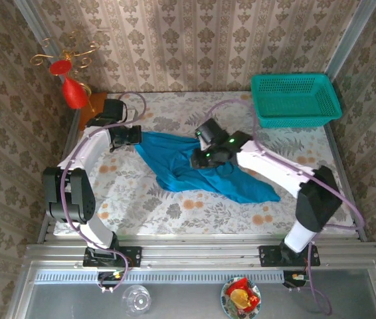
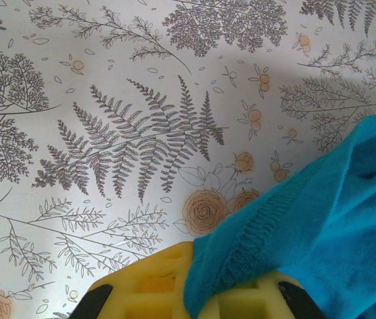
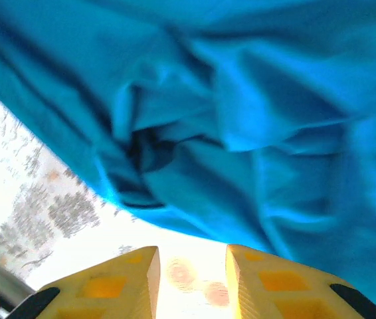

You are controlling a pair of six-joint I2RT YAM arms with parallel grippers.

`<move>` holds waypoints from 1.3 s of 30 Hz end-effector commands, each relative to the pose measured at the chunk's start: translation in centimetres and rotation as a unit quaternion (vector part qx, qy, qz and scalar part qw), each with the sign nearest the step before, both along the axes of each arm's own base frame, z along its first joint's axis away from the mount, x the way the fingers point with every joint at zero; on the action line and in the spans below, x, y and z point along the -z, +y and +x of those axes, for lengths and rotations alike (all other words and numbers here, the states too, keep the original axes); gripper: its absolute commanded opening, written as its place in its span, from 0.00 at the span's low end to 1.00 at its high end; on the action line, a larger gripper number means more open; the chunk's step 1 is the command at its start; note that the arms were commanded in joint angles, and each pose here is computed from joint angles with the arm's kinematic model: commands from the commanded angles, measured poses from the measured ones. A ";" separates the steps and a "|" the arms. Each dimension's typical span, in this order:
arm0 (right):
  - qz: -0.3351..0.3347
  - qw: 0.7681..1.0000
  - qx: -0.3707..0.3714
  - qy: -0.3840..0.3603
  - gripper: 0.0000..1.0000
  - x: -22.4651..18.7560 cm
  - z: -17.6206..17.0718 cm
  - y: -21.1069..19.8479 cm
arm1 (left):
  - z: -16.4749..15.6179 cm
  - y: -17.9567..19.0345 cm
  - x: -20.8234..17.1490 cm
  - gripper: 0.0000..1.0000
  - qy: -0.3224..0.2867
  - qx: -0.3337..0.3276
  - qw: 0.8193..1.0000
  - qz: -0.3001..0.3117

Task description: Fold the inside-out t-shirt

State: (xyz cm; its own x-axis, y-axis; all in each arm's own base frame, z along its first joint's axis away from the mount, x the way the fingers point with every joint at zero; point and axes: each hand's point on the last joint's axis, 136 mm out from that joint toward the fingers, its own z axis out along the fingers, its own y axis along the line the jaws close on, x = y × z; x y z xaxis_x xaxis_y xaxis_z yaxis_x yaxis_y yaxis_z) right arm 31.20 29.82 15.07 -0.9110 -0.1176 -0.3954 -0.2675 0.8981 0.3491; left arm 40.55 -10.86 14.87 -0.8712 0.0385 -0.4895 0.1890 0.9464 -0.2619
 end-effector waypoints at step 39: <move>-0.055 0.997 0.041 -0.036 0.00 9.0 5.3 5.1 | -4.4 0.4 0.6 0.00 0.008 0.000 1.000 -0.006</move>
State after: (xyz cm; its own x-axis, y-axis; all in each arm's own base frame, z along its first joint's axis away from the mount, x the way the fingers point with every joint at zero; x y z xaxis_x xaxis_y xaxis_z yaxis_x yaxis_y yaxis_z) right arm 37.89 36.79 2.69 -0.8923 -0.0801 -0.4442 -0.2055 0.9483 0.2417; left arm 36.63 -10.83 13.83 -0.8797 0.0473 -0.4732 0.1987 0.9406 -0.2754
